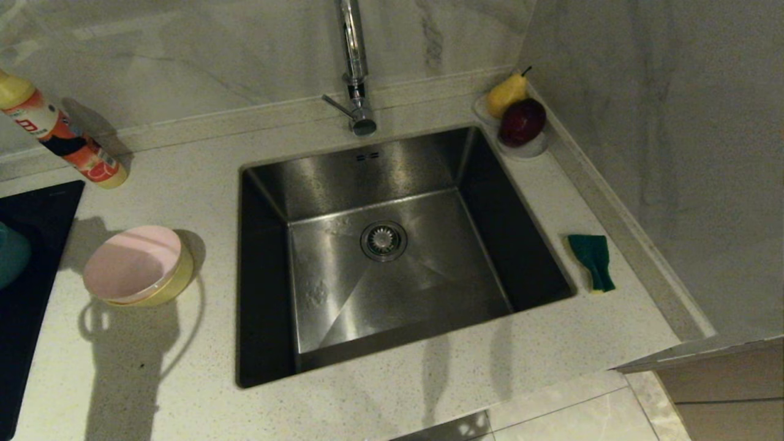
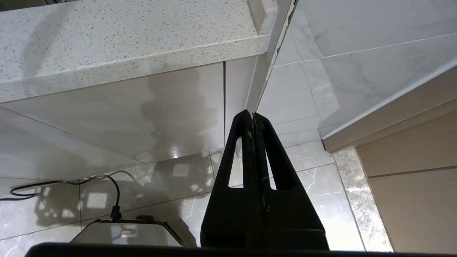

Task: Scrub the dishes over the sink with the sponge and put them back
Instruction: Place the bowl on the bowl

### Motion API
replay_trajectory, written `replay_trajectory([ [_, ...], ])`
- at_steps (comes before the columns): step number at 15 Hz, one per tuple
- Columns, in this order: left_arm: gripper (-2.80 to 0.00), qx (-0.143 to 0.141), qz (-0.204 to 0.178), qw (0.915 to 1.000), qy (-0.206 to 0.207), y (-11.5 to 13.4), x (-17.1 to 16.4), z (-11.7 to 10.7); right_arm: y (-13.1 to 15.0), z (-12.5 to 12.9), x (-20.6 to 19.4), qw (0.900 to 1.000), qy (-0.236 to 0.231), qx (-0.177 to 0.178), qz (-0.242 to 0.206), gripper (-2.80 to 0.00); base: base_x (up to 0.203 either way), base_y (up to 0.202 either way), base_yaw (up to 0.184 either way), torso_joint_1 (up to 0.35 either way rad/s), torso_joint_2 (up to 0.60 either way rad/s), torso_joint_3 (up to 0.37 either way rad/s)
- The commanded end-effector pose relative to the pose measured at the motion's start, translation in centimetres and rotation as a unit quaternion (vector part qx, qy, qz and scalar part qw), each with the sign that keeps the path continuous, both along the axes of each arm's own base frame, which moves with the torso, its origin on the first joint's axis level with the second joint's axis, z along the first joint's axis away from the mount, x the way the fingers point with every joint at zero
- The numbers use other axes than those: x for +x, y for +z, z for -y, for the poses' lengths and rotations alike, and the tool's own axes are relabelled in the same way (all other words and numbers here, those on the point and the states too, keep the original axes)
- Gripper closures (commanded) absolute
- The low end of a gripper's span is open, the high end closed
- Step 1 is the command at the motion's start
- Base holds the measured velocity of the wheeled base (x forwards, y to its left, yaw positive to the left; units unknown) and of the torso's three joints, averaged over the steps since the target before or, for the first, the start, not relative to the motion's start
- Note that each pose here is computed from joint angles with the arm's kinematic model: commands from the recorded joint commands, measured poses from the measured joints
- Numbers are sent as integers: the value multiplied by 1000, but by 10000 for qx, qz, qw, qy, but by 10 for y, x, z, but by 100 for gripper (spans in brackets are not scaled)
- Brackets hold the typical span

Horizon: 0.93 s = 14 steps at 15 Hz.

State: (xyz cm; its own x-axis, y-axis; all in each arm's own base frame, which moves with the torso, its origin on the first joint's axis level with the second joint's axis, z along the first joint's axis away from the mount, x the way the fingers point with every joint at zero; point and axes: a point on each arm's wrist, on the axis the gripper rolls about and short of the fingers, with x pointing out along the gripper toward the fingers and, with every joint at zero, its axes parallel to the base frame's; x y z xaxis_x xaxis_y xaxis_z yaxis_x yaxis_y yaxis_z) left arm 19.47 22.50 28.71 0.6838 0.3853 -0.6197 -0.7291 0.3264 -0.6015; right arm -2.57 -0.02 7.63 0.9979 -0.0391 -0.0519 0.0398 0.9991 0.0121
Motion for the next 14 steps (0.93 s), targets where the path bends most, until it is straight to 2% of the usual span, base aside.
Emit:
replay_trajectory([
  [1, -280, -181, -82, 9997, 130, -6, 1, -16, 0, 0, 0, 10000, 4, 2, -9, 0, 0, 0, 0, 0, 0, 0],
  [6, -280, -240, 28, 9995, 202, -11, 1, -34, 0, 0, 0, 10000, 4, 2, -9, 0, 0, 0, 0, 0, 0, 0],
  [11, -280, -612, -191, 9977, 236, -42, 14, -58, 0, 0, 0, 10000, 4, 2, -9, 0, 0, 0, 0, 0, 0, 0],
  [14, -280, -740, -263, 9965, 295, -53, 19, -66, 0, 0, 0, 10000, -3, 2, -9, 0, 0, 0, 0, 0, 0, 0],
])
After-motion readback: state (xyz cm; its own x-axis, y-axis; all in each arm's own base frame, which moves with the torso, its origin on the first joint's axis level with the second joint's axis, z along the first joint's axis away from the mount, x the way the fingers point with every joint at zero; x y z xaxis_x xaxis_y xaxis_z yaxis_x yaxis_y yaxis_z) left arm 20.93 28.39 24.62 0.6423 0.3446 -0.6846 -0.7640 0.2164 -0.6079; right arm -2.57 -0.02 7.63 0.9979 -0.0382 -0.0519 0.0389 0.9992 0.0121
